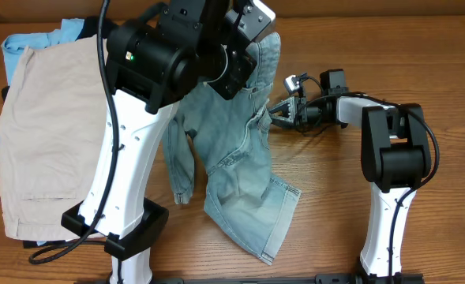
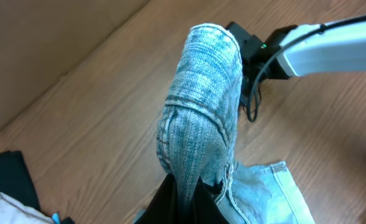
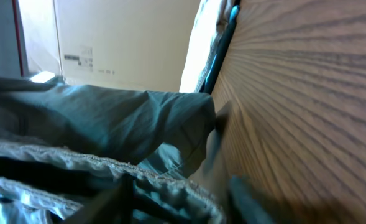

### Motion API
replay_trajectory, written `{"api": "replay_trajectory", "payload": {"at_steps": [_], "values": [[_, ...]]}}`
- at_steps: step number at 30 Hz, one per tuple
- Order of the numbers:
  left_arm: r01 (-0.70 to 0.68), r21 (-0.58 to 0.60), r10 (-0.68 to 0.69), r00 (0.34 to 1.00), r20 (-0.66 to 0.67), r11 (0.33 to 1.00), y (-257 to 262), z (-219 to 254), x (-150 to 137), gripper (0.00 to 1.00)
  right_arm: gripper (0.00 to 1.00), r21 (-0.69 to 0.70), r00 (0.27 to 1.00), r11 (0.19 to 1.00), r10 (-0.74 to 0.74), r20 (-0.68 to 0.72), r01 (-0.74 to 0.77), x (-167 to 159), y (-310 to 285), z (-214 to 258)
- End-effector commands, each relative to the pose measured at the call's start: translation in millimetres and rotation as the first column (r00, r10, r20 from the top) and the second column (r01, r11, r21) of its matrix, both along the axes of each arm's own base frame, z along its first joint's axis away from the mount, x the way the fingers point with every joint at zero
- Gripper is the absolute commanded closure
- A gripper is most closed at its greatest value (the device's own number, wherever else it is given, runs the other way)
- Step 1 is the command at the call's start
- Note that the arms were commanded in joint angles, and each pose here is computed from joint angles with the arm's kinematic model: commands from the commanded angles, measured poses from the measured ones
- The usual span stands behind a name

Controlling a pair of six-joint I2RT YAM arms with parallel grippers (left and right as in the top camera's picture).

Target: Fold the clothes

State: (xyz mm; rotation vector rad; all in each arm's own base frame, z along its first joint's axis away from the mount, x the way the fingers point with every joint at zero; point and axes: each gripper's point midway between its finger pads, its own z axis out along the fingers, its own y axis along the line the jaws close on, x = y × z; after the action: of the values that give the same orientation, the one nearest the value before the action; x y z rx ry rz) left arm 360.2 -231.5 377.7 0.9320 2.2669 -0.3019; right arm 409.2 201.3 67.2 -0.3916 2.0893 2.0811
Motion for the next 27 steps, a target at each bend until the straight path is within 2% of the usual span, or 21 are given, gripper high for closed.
{"api": "replay_trajectory", "payload": {"at_steps": [1,4,11,16,18,21,24,27], "values": [[-0.031,-0.052,0.037,0.994,0.105,0.998,11,35,-3,0.96,0.67,0.033,1.000,0.999,0.003,0.007,-0.004,-2,-3,6],[-0.061,-0.060,0.068,0.990,0.122,0.996,14,39,3,0.96,0.96,0.033,1.000,0.999,0.002,0.020,-0.002,-1,-3,12],[-0.175,-0.075,0.186,0.966,0.182,0.982,26,50,21,0.96,0.96,0.025,0.991,0.997,-0.076,0.110,0.074,18,-34,42],[-0.321,-0.106,0.338,0.916,0.217,0.941,58,59,43,0.96,0.96,-0.152,0.961,0.954,-0.236,0.145,0.258,49,-74,61],[-0.340,-0.114,0.358,0.906,0.225,0.933,66,61,49,0.96,0.96,-0.236,0.933,0.907,-0.312,0.177,0.348,61,-90,72],[-0.371,-0.129,0.392,0.888,0.240,0.920,79,66,57,0.96,0.96,-0.369,0.872,0.790,-0.428,0.239,0.489,73,-116,88],[-0.387,-0.142,0.411,0.877,0.251,0.911,88,69,62,0.96,0.96,-0.497,0.784,0.609,-0.522,0.336,0.618,74,-146,112],[-0.394,-0.134,0.416,0.875,0.248,0.909,92,68,63,0.96,0.96,-0.558,0.711,0.457,-0.562,0.422,0.692,63,-169,146]]}}
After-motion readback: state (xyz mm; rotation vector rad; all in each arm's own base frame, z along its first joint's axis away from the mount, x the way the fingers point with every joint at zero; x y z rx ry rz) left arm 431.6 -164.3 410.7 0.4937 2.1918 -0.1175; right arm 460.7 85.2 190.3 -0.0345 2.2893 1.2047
